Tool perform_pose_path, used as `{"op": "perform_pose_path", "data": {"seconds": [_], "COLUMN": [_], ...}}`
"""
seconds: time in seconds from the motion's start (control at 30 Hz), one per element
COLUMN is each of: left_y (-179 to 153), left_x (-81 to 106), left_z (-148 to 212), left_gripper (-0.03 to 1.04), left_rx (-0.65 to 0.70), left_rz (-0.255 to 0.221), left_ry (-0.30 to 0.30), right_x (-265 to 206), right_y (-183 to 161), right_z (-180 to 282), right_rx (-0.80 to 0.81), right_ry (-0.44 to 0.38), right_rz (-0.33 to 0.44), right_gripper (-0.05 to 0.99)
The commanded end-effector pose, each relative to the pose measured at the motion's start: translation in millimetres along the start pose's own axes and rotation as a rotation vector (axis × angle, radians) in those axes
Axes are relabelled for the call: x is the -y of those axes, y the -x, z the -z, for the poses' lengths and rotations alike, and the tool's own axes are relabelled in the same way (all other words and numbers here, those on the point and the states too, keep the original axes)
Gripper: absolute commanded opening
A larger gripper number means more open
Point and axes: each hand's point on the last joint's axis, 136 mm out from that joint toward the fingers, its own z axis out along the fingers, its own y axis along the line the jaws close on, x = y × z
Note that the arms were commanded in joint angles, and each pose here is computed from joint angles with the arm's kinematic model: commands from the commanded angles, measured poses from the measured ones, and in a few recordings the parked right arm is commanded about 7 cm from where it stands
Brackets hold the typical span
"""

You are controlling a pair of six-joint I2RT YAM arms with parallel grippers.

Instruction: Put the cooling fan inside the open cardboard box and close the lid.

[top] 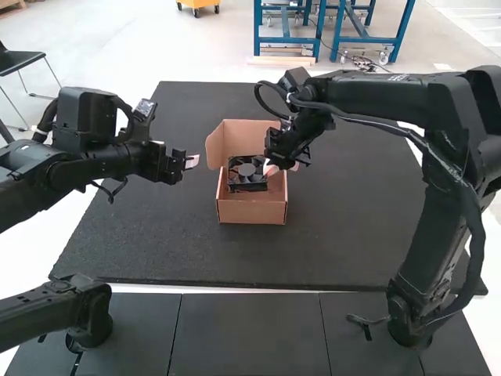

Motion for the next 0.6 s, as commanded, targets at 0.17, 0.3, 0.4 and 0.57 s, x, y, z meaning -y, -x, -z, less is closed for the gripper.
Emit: {"op": "perform_pose_path", "data": {"seconds": [0.17, 0.3, 0.4, 0.57], "left_y": [12, 12, 13, 14], "left_x": [-1.6, -1.6, -1.5, -1.5], "left_z": [6, 6, 6, 7], "left_gripper": [0.97, 0.97, 0.97, 0.97], "left_rx": [0.049, 0.049, 0.051, 0.054], "left_rz": [-0.017, -0.017, -0.017, -0.016], "left_ry": [0.012, 0.012, 0.012, 0.012], "right_x": [-8, -8, -8, -4], "right_y": [13, 18, 21, 24], "right_z": [-2, -5, -8, -14], "right_rx": [0.036, 0.043, 0.04, 0.036], "right_ry": [-0.005, -0.002, -0.006, -0.027], "right_rz": [0.032, 0.031, 0.028, 0.023], "right_gripper": [-0.02, -0.02, -0.02, -0.02]}}
